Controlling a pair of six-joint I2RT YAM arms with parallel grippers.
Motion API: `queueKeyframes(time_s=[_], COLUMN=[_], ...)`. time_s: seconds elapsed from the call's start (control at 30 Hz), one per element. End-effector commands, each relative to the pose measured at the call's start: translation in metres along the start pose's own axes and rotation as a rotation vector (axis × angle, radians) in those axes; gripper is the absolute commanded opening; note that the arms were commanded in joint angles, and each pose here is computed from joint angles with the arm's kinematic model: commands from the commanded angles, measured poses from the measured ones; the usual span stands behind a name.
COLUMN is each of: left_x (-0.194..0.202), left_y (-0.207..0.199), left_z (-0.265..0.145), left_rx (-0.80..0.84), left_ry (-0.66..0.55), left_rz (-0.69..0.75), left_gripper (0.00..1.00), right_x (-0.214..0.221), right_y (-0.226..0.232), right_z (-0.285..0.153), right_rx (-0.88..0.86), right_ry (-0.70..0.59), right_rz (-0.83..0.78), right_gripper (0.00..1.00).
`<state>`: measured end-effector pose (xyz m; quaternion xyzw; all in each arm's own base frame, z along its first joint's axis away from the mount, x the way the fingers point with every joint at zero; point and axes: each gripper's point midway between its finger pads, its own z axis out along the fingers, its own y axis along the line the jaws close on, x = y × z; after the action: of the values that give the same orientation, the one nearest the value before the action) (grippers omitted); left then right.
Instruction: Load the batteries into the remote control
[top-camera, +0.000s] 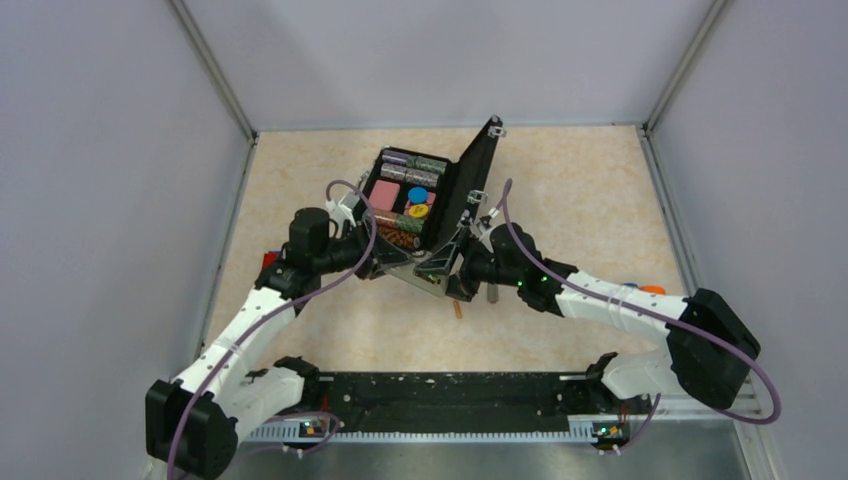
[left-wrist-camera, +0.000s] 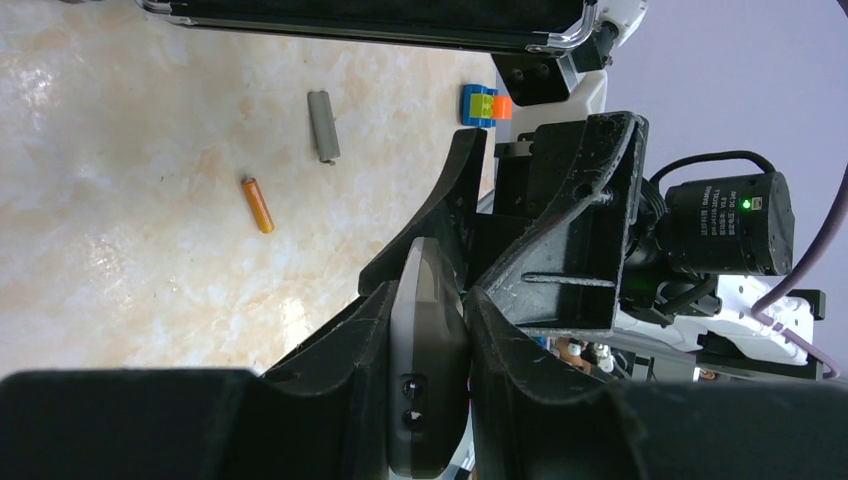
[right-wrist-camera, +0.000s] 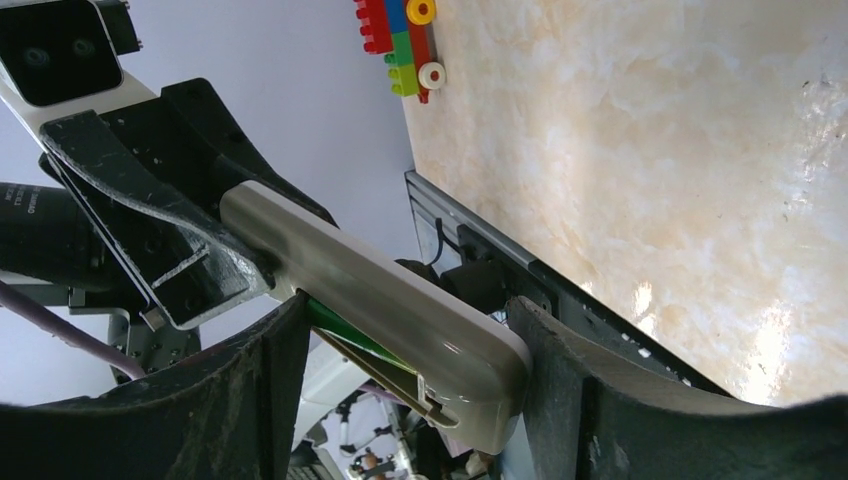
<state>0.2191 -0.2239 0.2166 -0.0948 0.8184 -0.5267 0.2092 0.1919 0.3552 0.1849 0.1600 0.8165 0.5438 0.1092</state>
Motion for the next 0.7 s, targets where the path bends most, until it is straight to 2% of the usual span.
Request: queueKeyframes(time_s=[0.0, 0.47, 0.67], left_x=[-0.0115, -0.0084, -0.0097], left_y=[-0.0312, -0.034, -0.0375], left_z=[-0.0051, -0.0078, -0.0087], left_rx=[0.084, 0.088, 0.096], left_ry=[-0.033, -0.021, -0.028], left_rz=[0.059, 0.053, 0.052], left_gripper=[0.0, 0.0, 0.0], right_x=[0.0086, 0.005, 0.0046], right_y=[0.01, 0.0102, 0.0104], right_z=[0.0004, 0.0014, 0.0014], right_rx=[-0.059, -0.055, -0.058], right_ry=[0.039, 0.02, 0.017], right_rz=[0.0, -0.049, -0.062], right_gripper=[0.64, 0.51, 0.5])
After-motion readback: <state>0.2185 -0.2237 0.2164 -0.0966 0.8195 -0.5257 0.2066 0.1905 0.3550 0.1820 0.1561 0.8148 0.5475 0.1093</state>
